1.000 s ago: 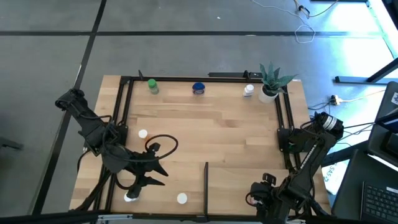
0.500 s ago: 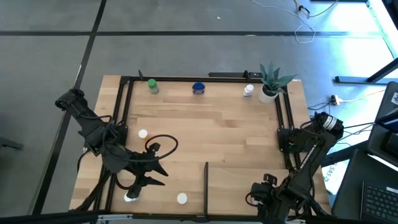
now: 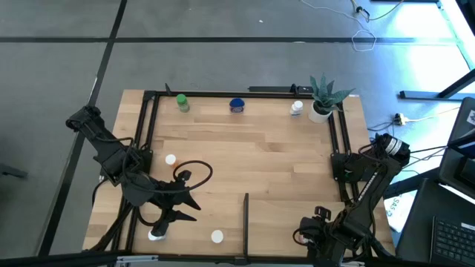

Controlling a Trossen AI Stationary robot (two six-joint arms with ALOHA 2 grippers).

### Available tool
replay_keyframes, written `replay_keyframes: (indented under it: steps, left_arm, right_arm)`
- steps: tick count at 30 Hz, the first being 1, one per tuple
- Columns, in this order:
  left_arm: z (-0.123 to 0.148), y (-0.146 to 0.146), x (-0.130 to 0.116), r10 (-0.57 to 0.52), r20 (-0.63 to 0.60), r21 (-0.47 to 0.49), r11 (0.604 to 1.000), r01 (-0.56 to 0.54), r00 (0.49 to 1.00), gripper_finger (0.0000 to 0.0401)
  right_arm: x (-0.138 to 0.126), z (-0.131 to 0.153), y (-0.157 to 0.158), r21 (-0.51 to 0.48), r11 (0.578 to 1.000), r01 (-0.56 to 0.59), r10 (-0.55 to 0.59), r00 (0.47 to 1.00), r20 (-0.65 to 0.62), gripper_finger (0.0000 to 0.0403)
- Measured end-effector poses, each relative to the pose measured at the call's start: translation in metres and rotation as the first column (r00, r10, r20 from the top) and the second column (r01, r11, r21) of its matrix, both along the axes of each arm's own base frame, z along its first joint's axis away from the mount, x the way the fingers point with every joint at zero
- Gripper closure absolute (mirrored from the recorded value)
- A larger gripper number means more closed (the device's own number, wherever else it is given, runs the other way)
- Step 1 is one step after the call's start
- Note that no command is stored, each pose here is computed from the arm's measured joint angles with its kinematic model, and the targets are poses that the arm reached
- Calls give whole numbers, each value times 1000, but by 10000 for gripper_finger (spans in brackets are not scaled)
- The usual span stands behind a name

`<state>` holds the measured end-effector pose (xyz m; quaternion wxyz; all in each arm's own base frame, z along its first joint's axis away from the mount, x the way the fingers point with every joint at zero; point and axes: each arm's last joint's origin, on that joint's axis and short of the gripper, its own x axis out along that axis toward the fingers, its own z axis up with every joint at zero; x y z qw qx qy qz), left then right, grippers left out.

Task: Pick and place medicine bottles onto shelf by color
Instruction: Put the pink pill bottle onto the shelf, then put the bottom left white pill bottle onto the shelf

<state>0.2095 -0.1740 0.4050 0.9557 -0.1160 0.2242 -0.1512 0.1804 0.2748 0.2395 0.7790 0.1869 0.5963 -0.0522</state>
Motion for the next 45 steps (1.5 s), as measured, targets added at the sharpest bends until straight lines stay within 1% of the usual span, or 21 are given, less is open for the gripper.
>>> replay_keyframes:
  steps: [12,23,30,35,39,45]
  left_arm:
    - [0,0,0,0,-2,2,1000,0,1000,258]
    - [-1,0,0,0,-5,5,1000,0,1000,258]
    - [-1,0,0,-1,-5,5,1000,1,1000,258]
    - [-1,0,0,0,-9,8,1000,1,1000,258]
    - [-2,1,-1,0,-16,14,1000,0,1000,257]
    - [-3,1,-1,0,-24,22,1000,0,1000,257]
  right_arm:
    - [-1,8,-3,22,1000,2,-2,1000,14,185]
    - [7,8,-9,7,1000,-15,14,1000,22,185]
    - [6,8,-8,40,999,-27,28,999,-22,185]
    - [6,8,-8,44,999,-27,29,999,-27,185]
    - [8,18,-9,34,999,-22,23,999,-28,185]
    - [7,41,-17,-42,999,-9,7,999,-48,185]
